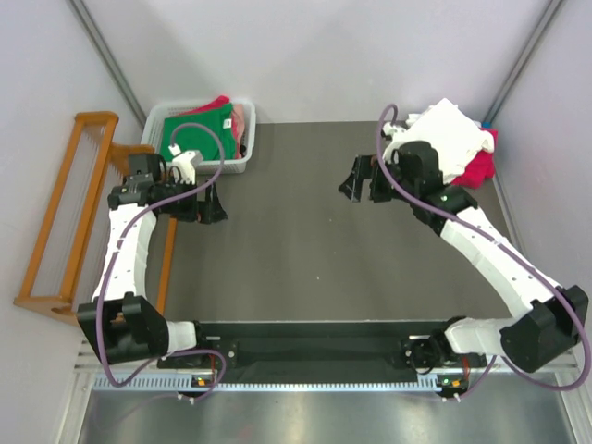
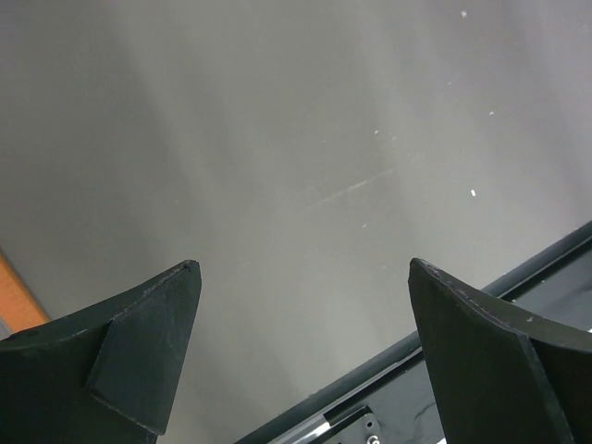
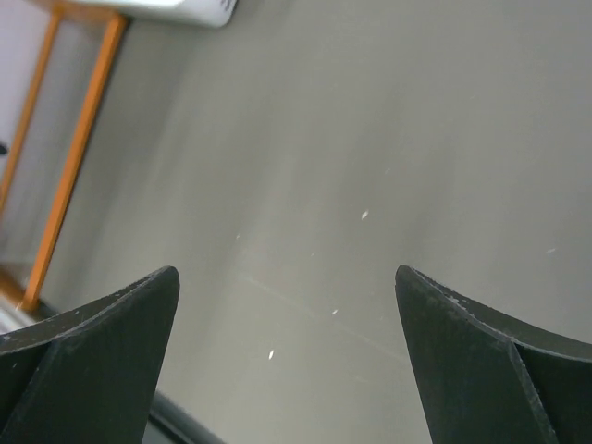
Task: Fold and stack the t-shirts
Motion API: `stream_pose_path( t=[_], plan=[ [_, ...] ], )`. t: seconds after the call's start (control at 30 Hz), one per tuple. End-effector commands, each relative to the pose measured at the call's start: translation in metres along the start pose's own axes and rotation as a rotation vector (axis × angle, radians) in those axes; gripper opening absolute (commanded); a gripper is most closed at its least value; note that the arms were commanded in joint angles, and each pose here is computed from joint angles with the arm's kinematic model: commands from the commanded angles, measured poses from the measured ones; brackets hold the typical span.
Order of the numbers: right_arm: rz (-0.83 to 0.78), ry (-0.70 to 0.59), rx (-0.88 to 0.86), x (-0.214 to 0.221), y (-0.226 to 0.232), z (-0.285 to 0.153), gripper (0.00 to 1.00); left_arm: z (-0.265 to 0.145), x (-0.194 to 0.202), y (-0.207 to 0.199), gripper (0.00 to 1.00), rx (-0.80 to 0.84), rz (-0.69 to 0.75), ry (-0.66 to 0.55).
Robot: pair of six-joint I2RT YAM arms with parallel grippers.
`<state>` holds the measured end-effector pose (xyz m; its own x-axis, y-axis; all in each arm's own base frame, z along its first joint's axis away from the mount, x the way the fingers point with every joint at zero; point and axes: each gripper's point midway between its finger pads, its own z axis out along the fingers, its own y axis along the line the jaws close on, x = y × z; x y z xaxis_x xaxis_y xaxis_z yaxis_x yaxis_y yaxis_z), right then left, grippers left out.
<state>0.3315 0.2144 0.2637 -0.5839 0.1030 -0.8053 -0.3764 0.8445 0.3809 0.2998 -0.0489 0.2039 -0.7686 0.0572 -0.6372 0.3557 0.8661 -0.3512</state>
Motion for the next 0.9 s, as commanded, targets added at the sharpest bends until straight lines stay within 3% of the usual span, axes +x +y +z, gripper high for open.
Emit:
stream_pose_path(
  t=[0.0,0.5,0.73,0.87],
  plan=[
    [-0.007,-0.056,-0.145,0.008,0.029,-0.012,1.00,-0.012,-0.013,0.003,0.98,-0.065,0.058,-0.096],
    [-0.083,-0.006,0.026,0.047,-0.004,-0.015,1.00,-0.013,-0.014,0.013,0.98,-0.127,0.038,-0.094],
    [-0.108,-0.145,0.501,0.029,-0.089,-0.027,1.00,0.005,0.003,0.025,0.98,-0.132,0.051,-0.058],
    [-0.137,-0.164,0.655,0.022,-0.111,-0.037,1.00,0.000,0.004,0.035,0.98,-0.192,0.050,-0.029]
  ],
)
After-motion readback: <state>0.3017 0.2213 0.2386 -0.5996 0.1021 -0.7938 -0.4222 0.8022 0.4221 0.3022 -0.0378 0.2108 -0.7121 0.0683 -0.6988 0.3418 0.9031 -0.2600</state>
